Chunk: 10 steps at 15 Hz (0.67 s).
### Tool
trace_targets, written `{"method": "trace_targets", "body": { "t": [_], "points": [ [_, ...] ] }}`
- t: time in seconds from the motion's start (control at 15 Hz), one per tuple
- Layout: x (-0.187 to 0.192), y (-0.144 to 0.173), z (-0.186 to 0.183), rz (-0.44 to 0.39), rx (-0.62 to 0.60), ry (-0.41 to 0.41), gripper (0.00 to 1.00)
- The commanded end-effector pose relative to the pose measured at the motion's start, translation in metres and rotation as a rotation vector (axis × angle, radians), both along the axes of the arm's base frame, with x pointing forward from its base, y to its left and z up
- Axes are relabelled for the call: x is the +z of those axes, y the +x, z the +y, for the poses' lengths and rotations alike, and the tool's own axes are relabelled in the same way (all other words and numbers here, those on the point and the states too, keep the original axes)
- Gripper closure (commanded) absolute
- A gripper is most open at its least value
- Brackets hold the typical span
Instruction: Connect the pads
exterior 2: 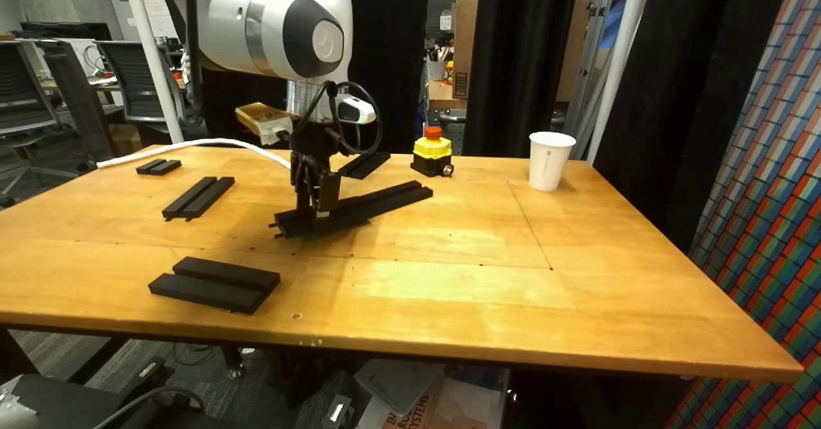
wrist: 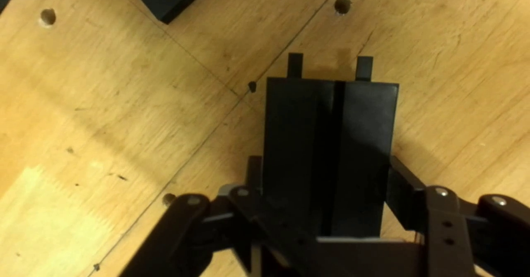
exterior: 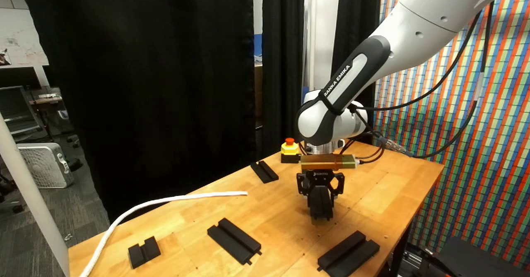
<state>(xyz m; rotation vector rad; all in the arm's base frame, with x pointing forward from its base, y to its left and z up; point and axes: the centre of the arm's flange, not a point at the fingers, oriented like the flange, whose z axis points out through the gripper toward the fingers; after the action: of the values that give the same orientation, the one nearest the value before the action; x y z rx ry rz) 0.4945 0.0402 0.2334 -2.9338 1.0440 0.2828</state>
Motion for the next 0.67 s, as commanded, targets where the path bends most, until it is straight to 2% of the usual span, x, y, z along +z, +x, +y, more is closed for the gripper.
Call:
{"method": "trace_targets", "body": {
  "t": [0.0,0.6],
  "points": [
    [0.01,-0.008,0.005,-0.035,-0.007,-0.004,0.54],
    [0.009,0.005,0.001,-0.065,0.027,0.011,0.54]
  ]
}}
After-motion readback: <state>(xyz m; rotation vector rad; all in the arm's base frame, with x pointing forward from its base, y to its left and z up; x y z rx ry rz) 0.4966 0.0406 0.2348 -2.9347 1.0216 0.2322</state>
